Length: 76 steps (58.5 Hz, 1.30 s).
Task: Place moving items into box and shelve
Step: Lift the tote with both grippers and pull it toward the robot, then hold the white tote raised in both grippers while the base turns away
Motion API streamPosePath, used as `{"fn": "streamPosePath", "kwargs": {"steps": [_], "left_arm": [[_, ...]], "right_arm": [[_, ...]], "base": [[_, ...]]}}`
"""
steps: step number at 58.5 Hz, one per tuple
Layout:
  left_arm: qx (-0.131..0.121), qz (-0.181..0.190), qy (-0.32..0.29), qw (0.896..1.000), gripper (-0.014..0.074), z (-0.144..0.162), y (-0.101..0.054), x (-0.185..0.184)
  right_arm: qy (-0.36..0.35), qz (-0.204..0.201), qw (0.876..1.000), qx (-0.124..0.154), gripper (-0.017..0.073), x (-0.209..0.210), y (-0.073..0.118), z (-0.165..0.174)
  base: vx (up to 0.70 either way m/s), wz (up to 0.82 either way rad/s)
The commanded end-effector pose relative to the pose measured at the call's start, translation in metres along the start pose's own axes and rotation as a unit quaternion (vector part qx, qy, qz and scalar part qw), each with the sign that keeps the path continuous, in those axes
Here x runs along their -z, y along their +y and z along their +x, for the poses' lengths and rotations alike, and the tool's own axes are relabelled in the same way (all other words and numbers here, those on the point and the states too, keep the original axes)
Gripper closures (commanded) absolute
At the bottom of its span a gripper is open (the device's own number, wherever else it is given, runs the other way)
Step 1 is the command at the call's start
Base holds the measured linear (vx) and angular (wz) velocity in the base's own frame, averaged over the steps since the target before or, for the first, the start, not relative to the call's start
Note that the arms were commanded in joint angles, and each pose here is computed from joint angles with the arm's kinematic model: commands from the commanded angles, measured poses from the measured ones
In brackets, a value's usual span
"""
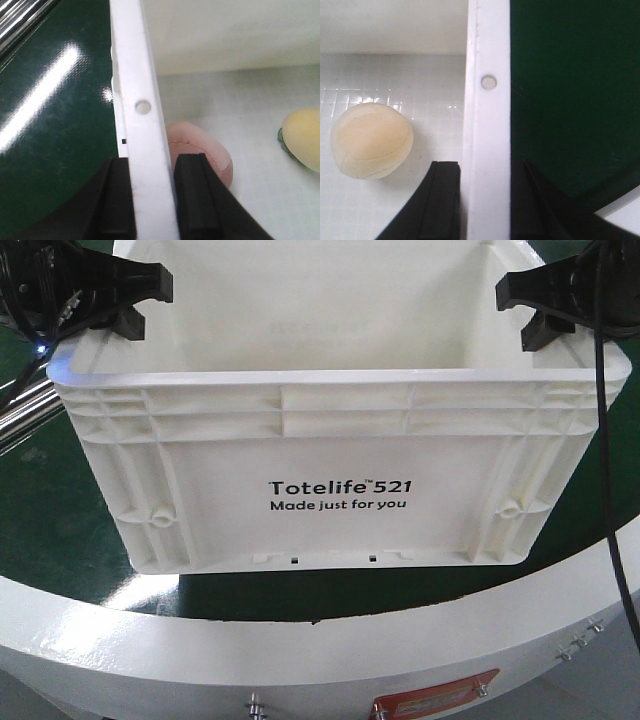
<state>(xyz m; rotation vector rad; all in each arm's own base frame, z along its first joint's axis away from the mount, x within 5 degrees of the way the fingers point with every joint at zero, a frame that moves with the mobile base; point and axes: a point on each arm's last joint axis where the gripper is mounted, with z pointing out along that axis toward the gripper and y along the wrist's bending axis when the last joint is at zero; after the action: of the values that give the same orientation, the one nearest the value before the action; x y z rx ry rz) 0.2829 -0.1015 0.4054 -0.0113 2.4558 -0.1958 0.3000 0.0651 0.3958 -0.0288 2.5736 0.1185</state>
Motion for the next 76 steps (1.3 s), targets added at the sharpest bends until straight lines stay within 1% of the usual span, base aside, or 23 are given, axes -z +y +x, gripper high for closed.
{"fn": "streamPosePath", "kwargs": {"steps": [1,76], "left_arm": [[-0.016,0.006,-0.109,0.994,0.0594,-0.0177,0.0043,0.0356],[-0.016,0.006,-0.109,0.994,0.0594,-0.0177,0.0043,0.0356]], "right_arm": [[-0.09,0.031,0.995,0.018,0.056,0.0294,-0.0104,-0.0116],[-0.09,0.031,0.995,0.018,0.056,0.0294,-0.0104,-0.0116]], "base": [[0.0,0.0],[-0.01,0.02]]}}
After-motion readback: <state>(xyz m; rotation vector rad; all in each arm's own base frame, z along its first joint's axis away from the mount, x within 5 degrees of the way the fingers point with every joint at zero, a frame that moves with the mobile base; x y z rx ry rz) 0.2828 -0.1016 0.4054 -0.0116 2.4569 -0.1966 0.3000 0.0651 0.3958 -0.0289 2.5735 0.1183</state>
